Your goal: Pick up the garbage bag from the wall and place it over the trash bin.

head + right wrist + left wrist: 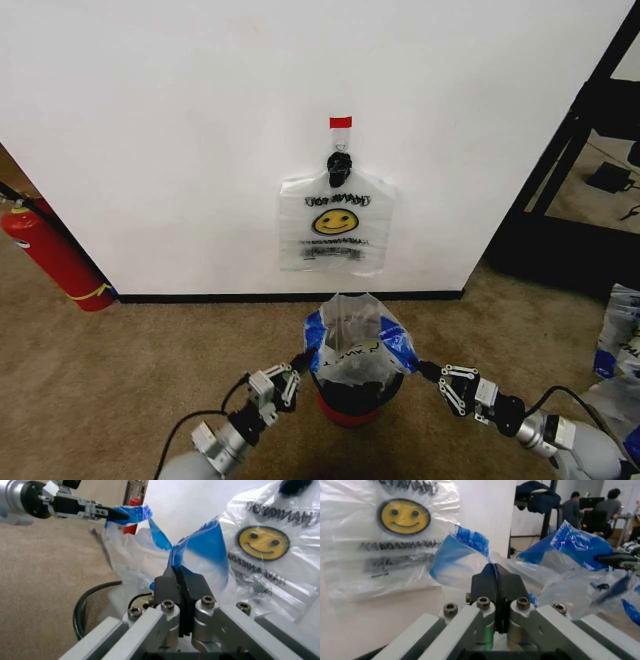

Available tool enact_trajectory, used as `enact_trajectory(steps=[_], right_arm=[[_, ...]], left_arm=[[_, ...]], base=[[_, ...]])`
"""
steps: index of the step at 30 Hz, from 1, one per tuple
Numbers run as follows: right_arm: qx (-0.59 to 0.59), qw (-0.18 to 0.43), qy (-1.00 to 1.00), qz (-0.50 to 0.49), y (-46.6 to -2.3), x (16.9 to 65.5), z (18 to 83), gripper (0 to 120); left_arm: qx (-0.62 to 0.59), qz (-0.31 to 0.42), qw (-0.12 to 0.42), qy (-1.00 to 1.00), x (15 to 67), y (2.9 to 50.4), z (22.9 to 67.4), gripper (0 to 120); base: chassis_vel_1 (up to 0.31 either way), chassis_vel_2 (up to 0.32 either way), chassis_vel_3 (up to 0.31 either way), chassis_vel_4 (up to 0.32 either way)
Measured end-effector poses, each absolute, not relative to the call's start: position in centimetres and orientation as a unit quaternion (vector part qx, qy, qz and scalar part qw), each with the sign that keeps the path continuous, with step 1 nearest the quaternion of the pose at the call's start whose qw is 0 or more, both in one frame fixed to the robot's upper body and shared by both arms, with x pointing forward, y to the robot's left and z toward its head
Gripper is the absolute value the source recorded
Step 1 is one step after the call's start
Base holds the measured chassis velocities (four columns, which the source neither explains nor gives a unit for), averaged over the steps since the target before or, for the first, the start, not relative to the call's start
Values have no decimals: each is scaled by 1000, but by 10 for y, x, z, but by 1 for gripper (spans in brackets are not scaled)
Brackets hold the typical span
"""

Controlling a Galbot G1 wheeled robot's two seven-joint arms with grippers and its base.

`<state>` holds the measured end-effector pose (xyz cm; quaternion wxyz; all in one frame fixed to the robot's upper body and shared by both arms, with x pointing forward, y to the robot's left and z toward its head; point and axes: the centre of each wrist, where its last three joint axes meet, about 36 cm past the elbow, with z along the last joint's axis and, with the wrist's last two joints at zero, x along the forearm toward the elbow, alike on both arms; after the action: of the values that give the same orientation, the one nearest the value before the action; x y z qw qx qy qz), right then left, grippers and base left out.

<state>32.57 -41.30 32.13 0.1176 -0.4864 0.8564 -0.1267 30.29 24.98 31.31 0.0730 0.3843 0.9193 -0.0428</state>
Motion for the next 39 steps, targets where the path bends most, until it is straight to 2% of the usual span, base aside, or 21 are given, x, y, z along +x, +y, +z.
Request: enact_trajectory(steps=[11, 21, 39], right_arm=[[-531, 84, 832, -141, -436, 314, 328, 0], [-541, 47, 828, -139, -445, 302, 282, 0], [-500, 23, 855, -137, -444, 319, 219, 0]], left_arm=[[390, -39, 54, 918, 275, 255, 332, 0], [401, 0, 3, 916, 257, 270, 278, 0], [381, 33, -31, 923, 266, 286, 231, 0]], base=[[0, 0, 0, 0], [0, 0, 0, 0], [0, 0, 0, 0]])
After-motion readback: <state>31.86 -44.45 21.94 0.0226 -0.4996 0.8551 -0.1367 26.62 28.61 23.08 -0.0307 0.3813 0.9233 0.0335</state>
